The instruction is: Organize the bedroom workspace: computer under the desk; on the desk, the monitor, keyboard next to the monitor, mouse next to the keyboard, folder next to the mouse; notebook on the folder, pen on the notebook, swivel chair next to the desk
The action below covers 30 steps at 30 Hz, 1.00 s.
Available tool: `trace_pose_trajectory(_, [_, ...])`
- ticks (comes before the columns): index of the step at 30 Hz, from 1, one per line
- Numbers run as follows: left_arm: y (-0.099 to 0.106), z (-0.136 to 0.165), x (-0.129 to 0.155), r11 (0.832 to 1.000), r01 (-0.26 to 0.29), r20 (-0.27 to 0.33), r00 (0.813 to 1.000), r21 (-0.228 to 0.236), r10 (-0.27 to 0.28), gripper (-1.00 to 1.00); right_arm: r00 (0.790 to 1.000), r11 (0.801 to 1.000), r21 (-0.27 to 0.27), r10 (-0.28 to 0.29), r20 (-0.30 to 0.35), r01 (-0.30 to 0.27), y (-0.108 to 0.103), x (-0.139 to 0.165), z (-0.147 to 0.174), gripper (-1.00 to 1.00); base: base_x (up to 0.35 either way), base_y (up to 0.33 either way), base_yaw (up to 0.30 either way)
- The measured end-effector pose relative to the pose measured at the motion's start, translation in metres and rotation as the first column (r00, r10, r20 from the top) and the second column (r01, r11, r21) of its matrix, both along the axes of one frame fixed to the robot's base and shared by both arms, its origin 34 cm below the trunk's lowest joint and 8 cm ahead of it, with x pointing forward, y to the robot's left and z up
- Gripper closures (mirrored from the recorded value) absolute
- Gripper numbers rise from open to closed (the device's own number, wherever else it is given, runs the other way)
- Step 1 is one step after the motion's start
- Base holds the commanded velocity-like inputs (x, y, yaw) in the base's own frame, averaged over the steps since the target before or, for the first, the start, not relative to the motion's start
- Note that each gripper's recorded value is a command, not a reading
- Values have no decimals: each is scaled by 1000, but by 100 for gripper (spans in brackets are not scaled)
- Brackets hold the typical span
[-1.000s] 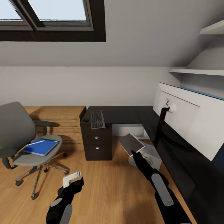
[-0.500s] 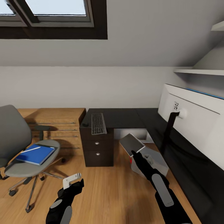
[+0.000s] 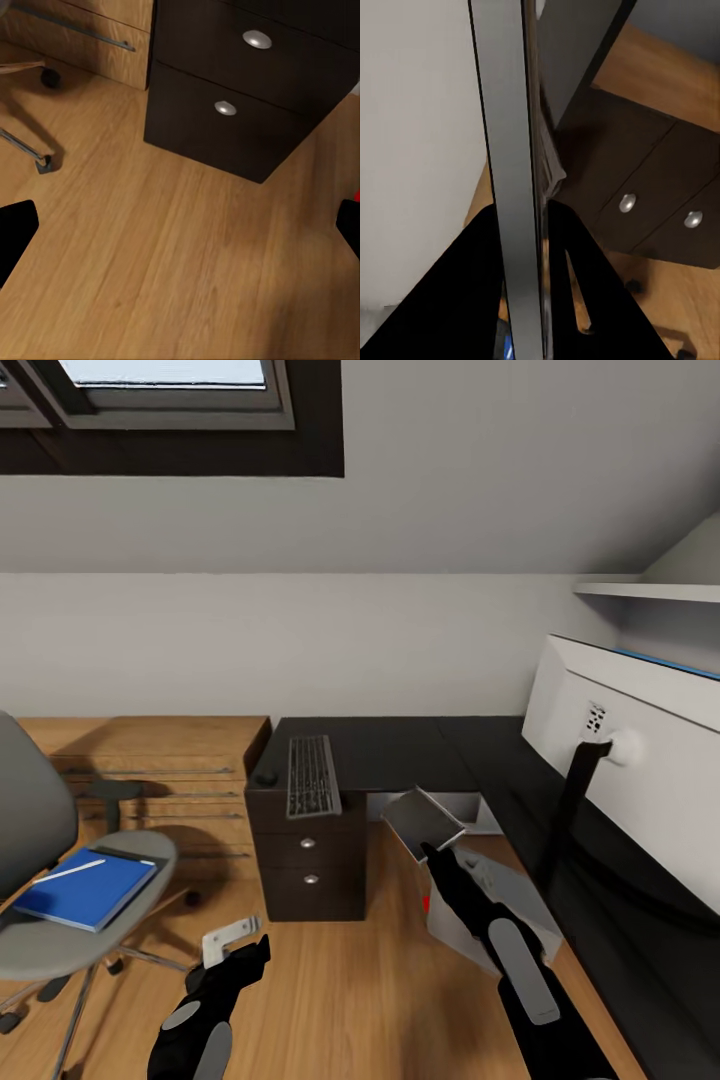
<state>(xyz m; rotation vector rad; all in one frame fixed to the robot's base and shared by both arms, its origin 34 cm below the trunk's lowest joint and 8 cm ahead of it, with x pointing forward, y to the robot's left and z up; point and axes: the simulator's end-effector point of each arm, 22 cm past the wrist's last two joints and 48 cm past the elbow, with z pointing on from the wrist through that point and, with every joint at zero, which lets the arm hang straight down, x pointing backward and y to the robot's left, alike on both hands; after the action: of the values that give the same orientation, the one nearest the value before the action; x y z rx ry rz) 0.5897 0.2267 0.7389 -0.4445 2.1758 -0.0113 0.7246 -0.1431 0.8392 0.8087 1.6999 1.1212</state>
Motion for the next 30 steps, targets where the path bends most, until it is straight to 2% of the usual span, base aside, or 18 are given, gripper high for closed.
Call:
trace_pose_trajectory(2, [0, 0, 0, 1000, 0, 0, 1000, 0, 0, -100, 1000, 1000, 30, 1, 0, -1, 1, 0, 2, 100, 321, 0, 0])
trace_pose_trajectory(4, [0, 0, 0, 1000, 1, 0, 1000, 0, -1, -100, 1000, 995, 94, 16, -7, -15, 6, -1, 6, 100, 321, 0, 0])
trace_pose_trajectory(5, [0, 0, 0, 1000, 1, 0, 1000, 0, -1, -100, 999, 989, 145, 36, -14, -34, 12, -3, 8, 100, 321, 0, 0])
trace_pose_trajectory(7, [-1, 0, 0, 1000, 2, 0, 1000, -1, -2, -100, 998, 979, 198, 60, -21, -55, 18, -6, 11, 100, 321, 7, 0])
trace_pose_trajectory(8, [-1, 0, 0, 1000, 2, 1, 1000, -1, -2, -100, 996, 967, 244, 81, -23, -73, 23, -8, 14, 100, 322, 28, 0])
trace_pose_trajectory(10, [-1, 0, 0, 1000, 2, 1, 1000, -1, -2, -100, 994, 953, 289, 104, -24, -92, 29, -10, 18, 100, 322, 65, 0])
trace_pose_trajectory(13, [-1, 1, 0, 1000, 3, 2, 1000, -2, -3, -100, 993, 943, 316, 118, -24, -105, 32, -11, 20, 100, 321, 111, 0])
trace_pose_trajectory(19, [-1, 1, 1, 1000, 5, 2, 1000, -3, -5, -100, 992, 936, 335, 128, -23, -113, 35, -12, 22, 100, 315, 176, 0])
trace_pose_trajectory(25, [1, 4, 2, 1000, 0, 10, 1000, -3, 0, -100, 992, 936, 335, 127, -26, -111, 34, -12, 21, 100, 311, 188, 0])
trace_pose_trajectory(30, [1, 7, 3, 1000, -1, 16, 1000, -3, 1, -100, 992, 937, 333, 123, -31, -106, 33, -12, 19, 100, 314, 42, 0])
